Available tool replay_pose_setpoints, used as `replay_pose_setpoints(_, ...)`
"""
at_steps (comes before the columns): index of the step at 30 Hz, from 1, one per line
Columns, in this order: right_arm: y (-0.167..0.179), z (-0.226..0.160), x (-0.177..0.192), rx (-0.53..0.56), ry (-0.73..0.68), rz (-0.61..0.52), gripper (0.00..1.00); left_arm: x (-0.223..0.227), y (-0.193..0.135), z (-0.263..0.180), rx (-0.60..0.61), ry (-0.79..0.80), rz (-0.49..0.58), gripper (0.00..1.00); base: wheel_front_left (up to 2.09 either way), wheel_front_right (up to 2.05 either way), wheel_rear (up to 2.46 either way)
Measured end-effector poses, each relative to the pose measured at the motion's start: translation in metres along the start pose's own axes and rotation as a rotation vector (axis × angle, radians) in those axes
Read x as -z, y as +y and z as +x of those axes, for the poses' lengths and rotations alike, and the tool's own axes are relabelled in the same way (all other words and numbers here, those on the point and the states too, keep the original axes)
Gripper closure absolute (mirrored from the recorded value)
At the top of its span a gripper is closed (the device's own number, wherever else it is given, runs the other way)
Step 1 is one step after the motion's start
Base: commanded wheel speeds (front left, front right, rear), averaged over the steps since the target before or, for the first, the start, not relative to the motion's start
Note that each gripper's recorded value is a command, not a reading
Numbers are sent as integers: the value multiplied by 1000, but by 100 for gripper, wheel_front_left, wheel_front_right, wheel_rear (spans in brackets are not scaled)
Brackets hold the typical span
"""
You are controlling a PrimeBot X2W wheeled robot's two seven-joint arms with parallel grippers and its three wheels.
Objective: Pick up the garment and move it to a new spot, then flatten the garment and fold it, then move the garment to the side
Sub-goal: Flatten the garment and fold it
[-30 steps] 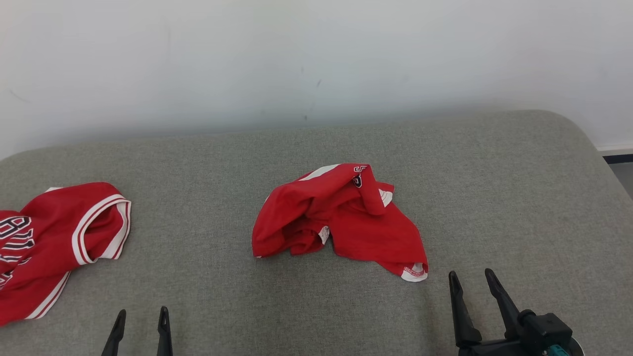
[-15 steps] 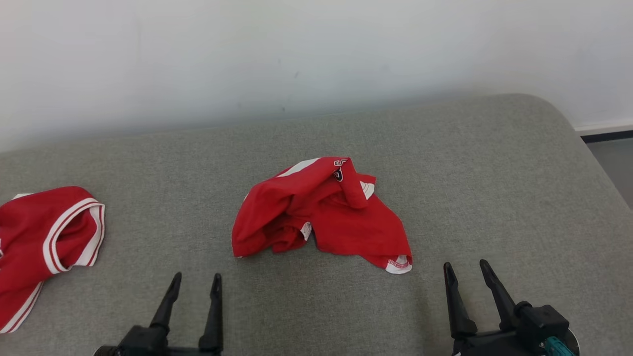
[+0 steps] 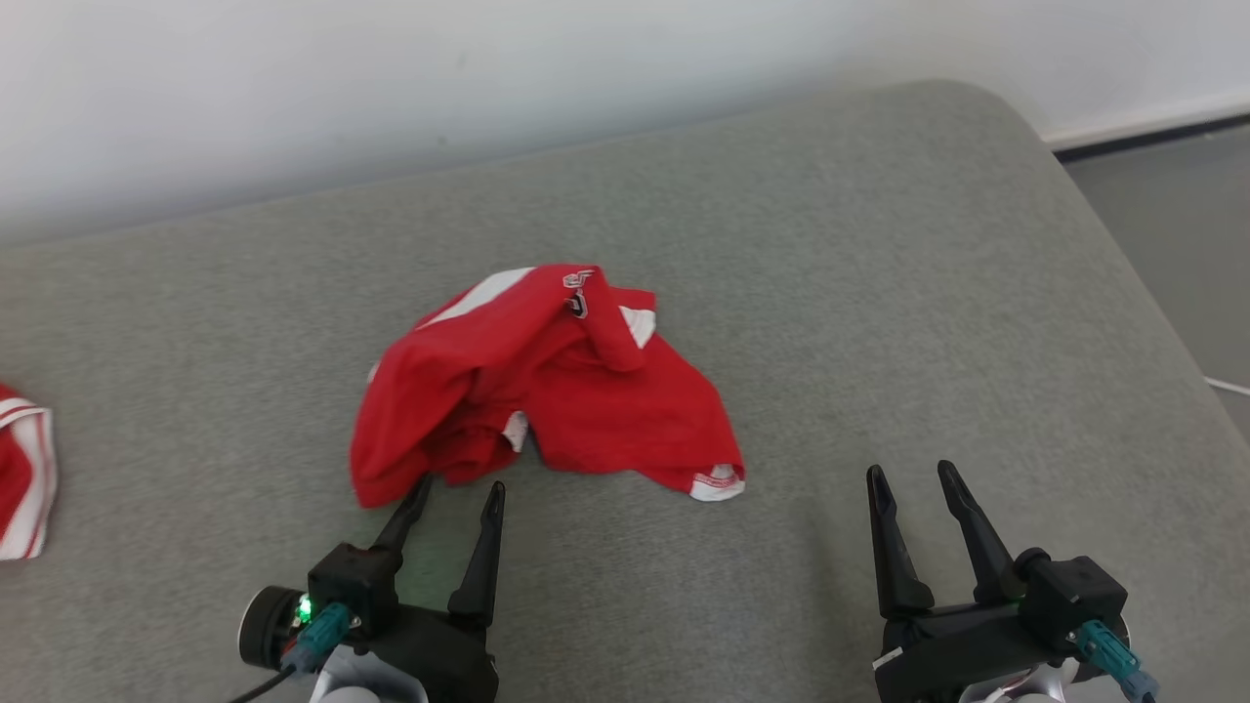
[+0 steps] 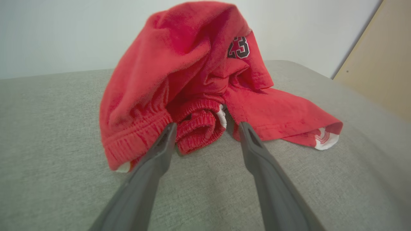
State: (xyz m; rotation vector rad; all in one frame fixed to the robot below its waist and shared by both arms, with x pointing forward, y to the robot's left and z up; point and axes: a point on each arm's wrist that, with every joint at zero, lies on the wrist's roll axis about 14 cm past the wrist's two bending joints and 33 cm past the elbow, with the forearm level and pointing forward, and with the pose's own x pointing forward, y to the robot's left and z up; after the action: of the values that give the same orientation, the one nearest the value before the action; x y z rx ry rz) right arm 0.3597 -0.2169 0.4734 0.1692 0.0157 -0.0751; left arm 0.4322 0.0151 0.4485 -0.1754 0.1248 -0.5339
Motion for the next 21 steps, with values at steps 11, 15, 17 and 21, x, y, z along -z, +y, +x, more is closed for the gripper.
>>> replay_pose_setpoints(11,-32,-13,3,105,19,-11,0,33,-22,38,102,103,-27,0,0,0,0)
replay_pose_setpoints(15,-38,-15,3,123,21,-13,0,31,-25,51,117,100,-25,0,0,0,0)
replay_pose_setpoints(17,-40,-16,2,130,21,-14,0,31,-21,54,102,100,-34,0,0,0,0)
replay_pose_setpoints(21,-43,-17,2,139,21,-15,0,27,-9,58,67,89,-36,38,0,0,0)
